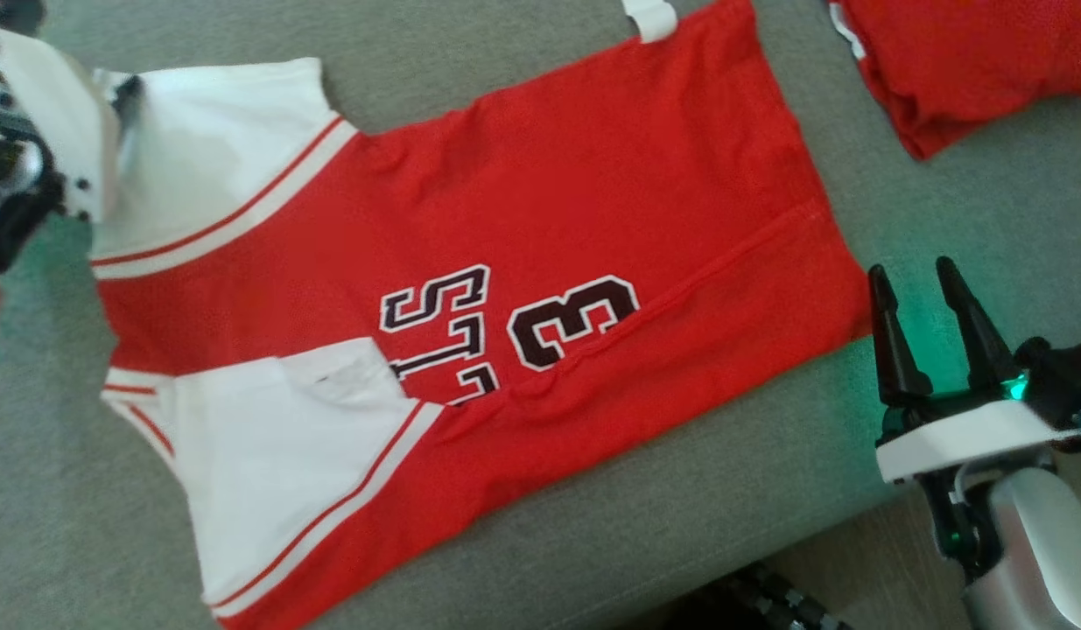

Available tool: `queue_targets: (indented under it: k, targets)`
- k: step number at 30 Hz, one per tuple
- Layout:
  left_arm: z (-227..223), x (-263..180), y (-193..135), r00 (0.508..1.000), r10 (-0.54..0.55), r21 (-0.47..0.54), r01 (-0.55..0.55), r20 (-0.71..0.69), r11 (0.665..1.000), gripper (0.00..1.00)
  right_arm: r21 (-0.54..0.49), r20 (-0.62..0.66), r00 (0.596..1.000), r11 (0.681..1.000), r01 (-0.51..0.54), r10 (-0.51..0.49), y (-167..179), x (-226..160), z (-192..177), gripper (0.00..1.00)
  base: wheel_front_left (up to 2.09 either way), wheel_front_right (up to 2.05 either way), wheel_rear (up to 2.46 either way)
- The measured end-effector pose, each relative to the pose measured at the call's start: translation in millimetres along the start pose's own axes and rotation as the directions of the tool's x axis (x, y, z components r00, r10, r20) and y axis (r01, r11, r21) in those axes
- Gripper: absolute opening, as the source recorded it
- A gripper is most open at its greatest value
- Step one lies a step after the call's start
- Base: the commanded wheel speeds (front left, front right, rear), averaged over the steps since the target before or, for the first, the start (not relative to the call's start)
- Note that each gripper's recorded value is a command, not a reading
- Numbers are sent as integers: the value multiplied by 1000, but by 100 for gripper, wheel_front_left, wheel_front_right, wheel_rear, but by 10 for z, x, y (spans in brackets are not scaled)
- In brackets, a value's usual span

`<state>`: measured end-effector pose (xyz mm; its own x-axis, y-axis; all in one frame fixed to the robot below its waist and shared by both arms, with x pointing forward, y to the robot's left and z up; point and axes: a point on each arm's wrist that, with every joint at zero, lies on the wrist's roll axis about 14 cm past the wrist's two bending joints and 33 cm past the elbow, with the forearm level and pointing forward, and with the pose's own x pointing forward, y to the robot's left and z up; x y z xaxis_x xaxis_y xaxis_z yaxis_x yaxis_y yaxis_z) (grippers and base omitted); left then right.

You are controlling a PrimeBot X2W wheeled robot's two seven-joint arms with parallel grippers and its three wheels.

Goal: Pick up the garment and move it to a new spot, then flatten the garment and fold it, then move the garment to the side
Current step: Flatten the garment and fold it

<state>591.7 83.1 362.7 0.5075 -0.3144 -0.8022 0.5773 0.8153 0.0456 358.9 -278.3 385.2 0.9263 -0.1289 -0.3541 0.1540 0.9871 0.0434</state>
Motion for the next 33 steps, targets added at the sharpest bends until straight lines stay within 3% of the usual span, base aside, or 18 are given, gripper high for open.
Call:
queue_targets:
  k: [5,6,8,9,15,25,33]
  targets:
    - [41,84,16,1000,-5,-20,5,-20,1000,100,1,-26,999,999,33,-33,-99,-62,-92,100,0,0,0]
    - [47,82,3,1000,-12,-26,11,-17,1000,81,5,-25,999,999,36,-35,-106,-66,-98,100,0,0,0]
    - [51,73,-24,1000,-25,-34,24,-14,999,10,6,-23,999,999,35,-35,-104,-62,-98,100,0,0,0]
    - [46,71,-49,999,-35,-31,34,-13,999,0,6,-23,999,999,35,-35,-104,-58,-97,100,0,0,0]
    - [65,12,-75,999,-39,-2,39,31,999,0,6,-3,1000,1000,17,-17,-56,42,-37,100,0,0,0]
    - [382,-328,-84,963,-16,93,-9,268,996,0,-25,14,999,999,-43,44,46,180,139,100,0,0,0]
    - [660,-679,-98,910,-15,161,-57,414,985,0,-134,-28,986,977,-167,165,315,714,662,100,0,0,0]
